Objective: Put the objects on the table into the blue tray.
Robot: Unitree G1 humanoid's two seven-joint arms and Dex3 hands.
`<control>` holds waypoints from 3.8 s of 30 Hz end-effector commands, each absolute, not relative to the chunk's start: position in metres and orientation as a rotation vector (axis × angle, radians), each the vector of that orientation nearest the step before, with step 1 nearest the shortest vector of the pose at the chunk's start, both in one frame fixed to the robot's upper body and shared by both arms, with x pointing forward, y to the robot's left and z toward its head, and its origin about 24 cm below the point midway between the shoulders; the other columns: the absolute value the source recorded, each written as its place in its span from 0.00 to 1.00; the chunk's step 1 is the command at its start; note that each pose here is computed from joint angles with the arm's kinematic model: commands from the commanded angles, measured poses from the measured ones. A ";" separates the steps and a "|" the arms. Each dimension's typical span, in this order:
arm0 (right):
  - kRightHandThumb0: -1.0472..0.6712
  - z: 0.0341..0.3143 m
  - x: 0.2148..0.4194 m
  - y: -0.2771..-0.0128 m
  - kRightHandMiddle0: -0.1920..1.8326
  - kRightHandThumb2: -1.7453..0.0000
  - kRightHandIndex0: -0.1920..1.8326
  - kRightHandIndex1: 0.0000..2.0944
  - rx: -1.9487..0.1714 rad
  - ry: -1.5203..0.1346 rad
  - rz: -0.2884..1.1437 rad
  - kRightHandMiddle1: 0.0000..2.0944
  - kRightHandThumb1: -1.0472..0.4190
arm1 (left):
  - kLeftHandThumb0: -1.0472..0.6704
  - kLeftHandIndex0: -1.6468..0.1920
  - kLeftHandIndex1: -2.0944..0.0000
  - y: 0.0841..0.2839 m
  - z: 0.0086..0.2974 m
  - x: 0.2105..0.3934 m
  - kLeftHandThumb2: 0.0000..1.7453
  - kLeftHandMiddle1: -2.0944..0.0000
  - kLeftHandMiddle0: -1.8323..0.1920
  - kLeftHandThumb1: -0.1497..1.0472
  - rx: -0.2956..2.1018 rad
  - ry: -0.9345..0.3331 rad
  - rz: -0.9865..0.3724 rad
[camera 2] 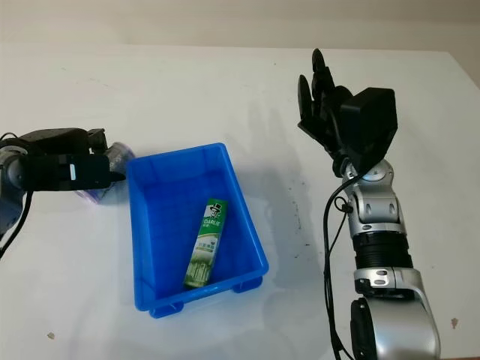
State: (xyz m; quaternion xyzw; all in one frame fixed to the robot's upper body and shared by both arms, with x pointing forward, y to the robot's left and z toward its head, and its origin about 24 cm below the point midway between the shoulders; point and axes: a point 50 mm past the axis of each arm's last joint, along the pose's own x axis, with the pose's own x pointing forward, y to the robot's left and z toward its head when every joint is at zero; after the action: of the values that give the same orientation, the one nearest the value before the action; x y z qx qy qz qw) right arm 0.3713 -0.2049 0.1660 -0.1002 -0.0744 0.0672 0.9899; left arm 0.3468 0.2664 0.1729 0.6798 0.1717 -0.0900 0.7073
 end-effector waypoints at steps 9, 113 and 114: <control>0.26 0.172 0.374 -0.206 0.00 0.54 0.00 0.00 -0.197 -0.168 0.135 0.00 0.00 | 0.45 0.80 0.00 0.287 0.191 0.352 0.22 0.00 0.59 1.00 1.487 0.373 -0.049; 0.23 0.176 0.374 -0.199 0.00 0.53 0.00 0.00 -0.159 -0.206 0.125 0.00 0.00 | 0.16 0.98 0.98 0.291 0.186 0.347 0.39 0.98 0.99 1.00 0.189 -0.225 0.055; 0.23 0.175 0.374 -0.199 0.00 0.53 0.00 0.00 -0.148 -0.207 0.127 0.00 0.00 | 0.16 0.98 0.98 0.293 0.182 0.347 0.38 0.98 0.99 1.00 0.174 -0.213 0.054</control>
State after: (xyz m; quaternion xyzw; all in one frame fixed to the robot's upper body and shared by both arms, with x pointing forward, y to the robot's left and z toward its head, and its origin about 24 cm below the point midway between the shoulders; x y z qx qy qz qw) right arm 0.3739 -0.2003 0.1676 -0.0836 -0.0886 0.0633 0.9905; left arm 0.3469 0.2875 0.1767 0.0905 -0.0969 0.0232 0.9909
